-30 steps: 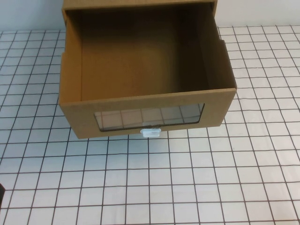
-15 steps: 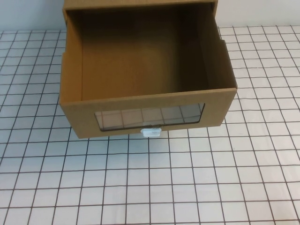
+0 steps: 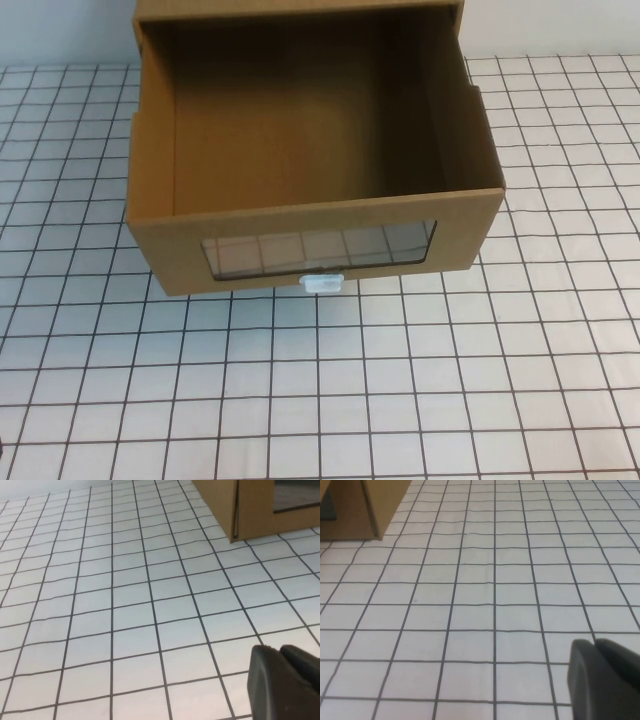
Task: Open the shoe box
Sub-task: 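Pull the top drawer of the cardboard box fully open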
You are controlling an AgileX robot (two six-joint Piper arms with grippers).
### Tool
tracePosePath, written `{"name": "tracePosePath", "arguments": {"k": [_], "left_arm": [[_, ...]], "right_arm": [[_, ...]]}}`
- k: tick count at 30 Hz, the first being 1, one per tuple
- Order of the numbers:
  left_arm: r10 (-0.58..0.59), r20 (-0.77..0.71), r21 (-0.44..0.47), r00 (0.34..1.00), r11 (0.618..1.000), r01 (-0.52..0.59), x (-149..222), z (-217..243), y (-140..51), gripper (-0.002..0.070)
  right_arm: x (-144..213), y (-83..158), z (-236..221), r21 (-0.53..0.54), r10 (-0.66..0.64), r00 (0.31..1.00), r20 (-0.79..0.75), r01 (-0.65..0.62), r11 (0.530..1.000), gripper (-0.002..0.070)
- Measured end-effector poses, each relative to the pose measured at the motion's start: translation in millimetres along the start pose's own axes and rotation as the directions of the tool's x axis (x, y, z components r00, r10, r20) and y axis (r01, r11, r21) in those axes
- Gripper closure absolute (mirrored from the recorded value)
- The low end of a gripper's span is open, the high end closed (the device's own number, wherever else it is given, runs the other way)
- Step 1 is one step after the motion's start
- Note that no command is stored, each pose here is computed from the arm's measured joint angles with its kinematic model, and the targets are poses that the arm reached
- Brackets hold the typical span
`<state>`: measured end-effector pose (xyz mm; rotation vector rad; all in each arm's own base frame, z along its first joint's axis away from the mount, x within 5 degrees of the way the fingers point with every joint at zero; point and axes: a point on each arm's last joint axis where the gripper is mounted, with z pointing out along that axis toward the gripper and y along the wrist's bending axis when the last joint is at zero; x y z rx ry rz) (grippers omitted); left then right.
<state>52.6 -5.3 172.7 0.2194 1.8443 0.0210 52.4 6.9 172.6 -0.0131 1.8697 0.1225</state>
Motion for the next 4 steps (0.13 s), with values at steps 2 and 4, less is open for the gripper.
{"name": "tracePosePath", "arguments": {"k": [2,4], "left_arm": [[0.000,-0.001,0.000,1.000,1.000,0.000,0.1,0.0,0.0,0.0677],[0.001,-0.001,0.000,1.000,1.000,-0.001,0.1,0.0,0.0,0.0677]], "right_arm": [[0.0,0.0,0.0,0.000,0.000,1.000,0.000,0.000,1.000,0.0689],[0.0,0.0,0.0,0.000,0.000,1.000,0.000,0.000,1.000,0.0689]]}}
